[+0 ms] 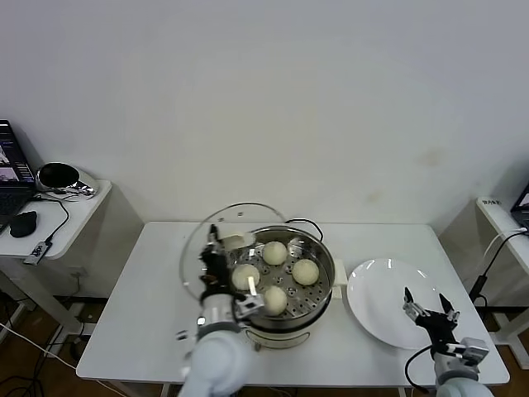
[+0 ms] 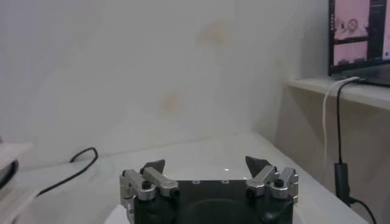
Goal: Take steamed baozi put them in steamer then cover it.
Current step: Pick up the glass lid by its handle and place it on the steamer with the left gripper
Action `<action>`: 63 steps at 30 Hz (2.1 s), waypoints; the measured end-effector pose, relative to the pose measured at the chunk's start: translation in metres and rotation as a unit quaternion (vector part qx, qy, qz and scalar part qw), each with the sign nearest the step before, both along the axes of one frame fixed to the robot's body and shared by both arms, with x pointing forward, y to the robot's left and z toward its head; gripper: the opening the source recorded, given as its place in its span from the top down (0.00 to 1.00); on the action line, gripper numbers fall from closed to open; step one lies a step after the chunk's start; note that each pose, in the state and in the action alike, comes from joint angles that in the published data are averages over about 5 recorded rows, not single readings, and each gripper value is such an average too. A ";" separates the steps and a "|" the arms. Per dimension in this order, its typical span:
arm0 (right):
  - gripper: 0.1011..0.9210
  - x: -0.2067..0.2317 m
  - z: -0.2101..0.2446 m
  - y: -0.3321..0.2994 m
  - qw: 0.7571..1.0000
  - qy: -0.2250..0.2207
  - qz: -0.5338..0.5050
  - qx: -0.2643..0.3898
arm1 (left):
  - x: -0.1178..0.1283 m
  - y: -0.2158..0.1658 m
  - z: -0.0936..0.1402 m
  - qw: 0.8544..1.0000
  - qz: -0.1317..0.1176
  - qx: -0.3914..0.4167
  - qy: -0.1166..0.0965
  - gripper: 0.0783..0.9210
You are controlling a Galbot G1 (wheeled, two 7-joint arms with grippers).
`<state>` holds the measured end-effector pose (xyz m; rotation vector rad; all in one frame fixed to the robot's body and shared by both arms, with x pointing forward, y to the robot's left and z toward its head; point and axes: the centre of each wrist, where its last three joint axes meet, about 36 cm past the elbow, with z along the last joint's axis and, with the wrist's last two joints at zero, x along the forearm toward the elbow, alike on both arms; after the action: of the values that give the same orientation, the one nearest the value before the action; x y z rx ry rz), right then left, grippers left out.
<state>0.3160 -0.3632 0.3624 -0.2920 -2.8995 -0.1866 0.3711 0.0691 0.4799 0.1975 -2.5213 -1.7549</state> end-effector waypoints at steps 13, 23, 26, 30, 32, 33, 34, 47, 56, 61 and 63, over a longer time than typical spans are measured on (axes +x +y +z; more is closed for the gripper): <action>0.12 0.005 -0.003 -0.007 1.000 0.005 -0.008 -0.004 | 0.015 -0.066 -0.027 0.998 -0.042 0.048 0.008 0.93; 0.12 0.009 -0.007 -0.007 1.000 0.010 -0.007 -0.003 | 0.013 -0.082 -0.037 0.994 -0.047 0.100 0.025 0.93; 0.12 0.009 -0.007 -0.006 1.000 0.010 -0.006 -0.003 | 0.013 -0.084 -0.040 0.992 -0.047 0.110 0.032 0.93; 0.12 0.009 -0.007 -0.007 1.000 0.009 -0.006 -0.004 | 0.014 -0.087 -0.044 0.991 -0.047 0.121 0.042 0.93; 0.12 0.009 -0.007 -0.007 1.000 0.009 -0.006 -0.004 | 0.015 -0.087 -0.045 0.990 -0.046 0.125 0.045 0.93; 0.12 0.009 -0.007 -0.007 1.000 0.009 -0.006 -0.004 | 0.015 -0.087 -0.046 0.990 -0.045 0.128 0.046 0.93; 0.12 0.009 -0.007 -0.007 1.000 0.009 -0.006 -0.004 | 0.015 -0.087 -0.046 0.989 -0.044 0.130 0.047 0.93; 0.12 0.010 -0.010 -0.005 1.000 0.011 -0.002 -0.004 | 0.015 -0.081 -0.047 0.987 -0.039 0.145 0.058 0.93; 0.12 0.009 -0.011 -0.005 1.000 0.013 -0.001 -0.004 | 0.012 -0.081 -0.046 0.987 -0.041 0.143 0.066 0.93; 0.12 0.008 -0.012 -0.004 1.000 0.012 0.000 -0.005 | 0.013 -0.081 -0.046 0.987 -0.041 0.143 0.066 0.93; 0.12 0.008 -0.012 -0.004 1.000 0.012 0.001 -0.005 | 0.013 -0.080 -0.047 0.986 -0.041 0.144 0.067 0.93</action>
<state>0.3240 -0.3674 0.3503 -0.2922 -2.8771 -0.1662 0.3842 -0.0111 0.4331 -0.0128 -2.2057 -2.0838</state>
